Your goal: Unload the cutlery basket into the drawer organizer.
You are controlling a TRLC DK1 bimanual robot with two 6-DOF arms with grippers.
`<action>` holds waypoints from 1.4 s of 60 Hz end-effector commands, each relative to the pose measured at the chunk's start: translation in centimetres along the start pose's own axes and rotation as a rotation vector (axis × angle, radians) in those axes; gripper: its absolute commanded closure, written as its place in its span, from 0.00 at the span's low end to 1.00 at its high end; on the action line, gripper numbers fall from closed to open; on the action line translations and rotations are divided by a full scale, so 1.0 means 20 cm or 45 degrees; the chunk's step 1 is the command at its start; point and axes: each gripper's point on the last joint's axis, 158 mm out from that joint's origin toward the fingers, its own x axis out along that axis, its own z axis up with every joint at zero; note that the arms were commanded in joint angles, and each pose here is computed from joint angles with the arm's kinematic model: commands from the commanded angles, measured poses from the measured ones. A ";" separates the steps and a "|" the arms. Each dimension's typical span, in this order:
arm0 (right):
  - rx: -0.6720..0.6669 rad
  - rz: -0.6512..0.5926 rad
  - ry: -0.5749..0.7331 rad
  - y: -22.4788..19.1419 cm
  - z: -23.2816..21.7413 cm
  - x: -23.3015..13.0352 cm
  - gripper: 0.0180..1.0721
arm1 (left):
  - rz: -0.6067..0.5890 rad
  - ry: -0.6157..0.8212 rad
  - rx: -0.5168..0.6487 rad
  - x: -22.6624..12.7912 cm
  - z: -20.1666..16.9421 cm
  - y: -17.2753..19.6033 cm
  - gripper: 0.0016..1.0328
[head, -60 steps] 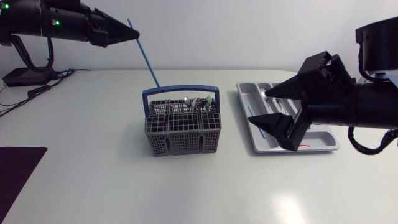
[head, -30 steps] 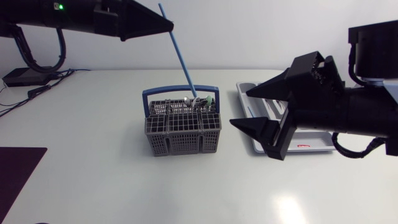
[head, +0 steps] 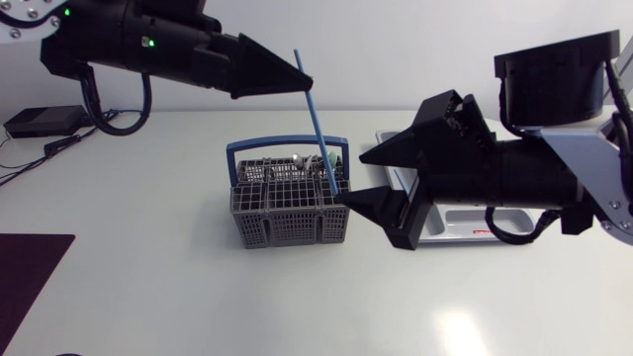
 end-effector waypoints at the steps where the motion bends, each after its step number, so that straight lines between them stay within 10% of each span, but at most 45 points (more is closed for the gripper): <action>1: 0.011 0.007 -0.044 -0.01 0.08 0.02 0.16 | -0.051 0.037 -0.076 0.05 -0.07 0.00 0.86; 15: -0.004 0.025 -0.059 0.00 0.14 0.05 0.20 | -0.079 0.062 -0.092 0.10 -0.10 -0.01 0.86; 52: 0.004 0.029 -0.056 -0.02 0.17 0.12 0.89 | -0.088 0.072 -0.101 0.11 -0.12 -0.02 0.86; 70: 0.011 0.047 -0.042 0.00 0.13 0.13 0.94 | -0.070 0.060 -0.130 0.10 -0.10 0.01 0.84; 84: 0.028 0.068 0.011 0.04 0.05 0.11 0.94 | 0.030 -0.063 -0.127 -0.03 0.08 0.11 0.08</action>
